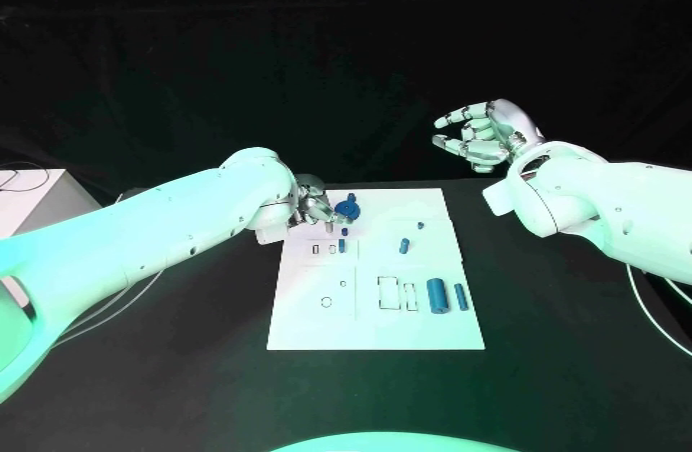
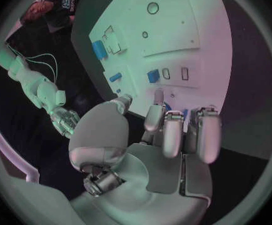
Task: Assemble the parts on the task board
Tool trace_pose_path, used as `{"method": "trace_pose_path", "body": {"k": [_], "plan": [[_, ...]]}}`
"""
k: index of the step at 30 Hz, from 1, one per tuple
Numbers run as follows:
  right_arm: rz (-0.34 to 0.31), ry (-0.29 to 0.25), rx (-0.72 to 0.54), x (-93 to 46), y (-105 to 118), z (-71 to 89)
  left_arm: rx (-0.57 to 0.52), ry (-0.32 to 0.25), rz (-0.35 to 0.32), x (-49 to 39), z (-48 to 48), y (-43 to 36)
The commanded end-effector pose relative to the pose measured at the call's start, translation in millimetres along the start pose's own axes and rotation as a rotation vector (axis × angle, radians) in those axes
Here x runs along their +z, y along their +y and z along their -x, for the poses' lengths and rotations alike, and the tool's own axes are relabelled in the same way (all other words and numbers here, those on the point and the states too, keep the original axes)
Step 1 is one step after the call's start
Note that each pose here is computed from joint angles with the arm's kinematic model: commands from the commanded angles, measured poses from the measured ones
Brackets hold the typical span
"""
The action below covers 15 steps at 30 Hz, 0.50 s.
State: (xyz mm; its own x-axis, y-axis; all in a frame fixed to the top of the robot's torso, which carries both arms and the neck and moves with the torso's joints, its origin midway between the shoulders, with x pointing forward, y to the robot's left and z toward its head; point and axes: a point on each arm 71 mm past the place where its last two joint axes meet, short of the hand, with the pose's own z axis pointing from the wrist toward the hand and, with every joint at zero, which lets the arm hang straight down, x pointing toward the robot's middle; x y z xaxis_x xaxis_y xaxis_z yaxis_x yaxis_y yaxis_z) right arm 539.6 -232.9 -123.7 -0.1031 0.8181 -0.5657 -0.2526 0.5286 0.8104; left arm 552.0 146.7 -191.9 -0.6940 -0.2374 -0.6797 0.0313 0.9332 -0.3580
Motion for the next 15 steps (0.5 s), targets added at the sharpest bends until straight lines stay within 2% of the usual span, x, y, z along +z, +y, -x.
{"method": "trace_pose_path", "body": {"k": [1,6,15], "plan": [[0.009,0.018,-0.007,-0.1,0.8,-1.0,0.076,0.067,0.027,1.7,-4.7,-4.3],[0.009,0.02,-0.011,0.1,1.1,-1.6,0.091,0.091,0.026,5.4,-8.3,-11.0],[0.005,0.021,-0.016,-0.1,0.6,-1.3,0.108,0.124,0.035,10.8,-14.0,-13.7]]}}
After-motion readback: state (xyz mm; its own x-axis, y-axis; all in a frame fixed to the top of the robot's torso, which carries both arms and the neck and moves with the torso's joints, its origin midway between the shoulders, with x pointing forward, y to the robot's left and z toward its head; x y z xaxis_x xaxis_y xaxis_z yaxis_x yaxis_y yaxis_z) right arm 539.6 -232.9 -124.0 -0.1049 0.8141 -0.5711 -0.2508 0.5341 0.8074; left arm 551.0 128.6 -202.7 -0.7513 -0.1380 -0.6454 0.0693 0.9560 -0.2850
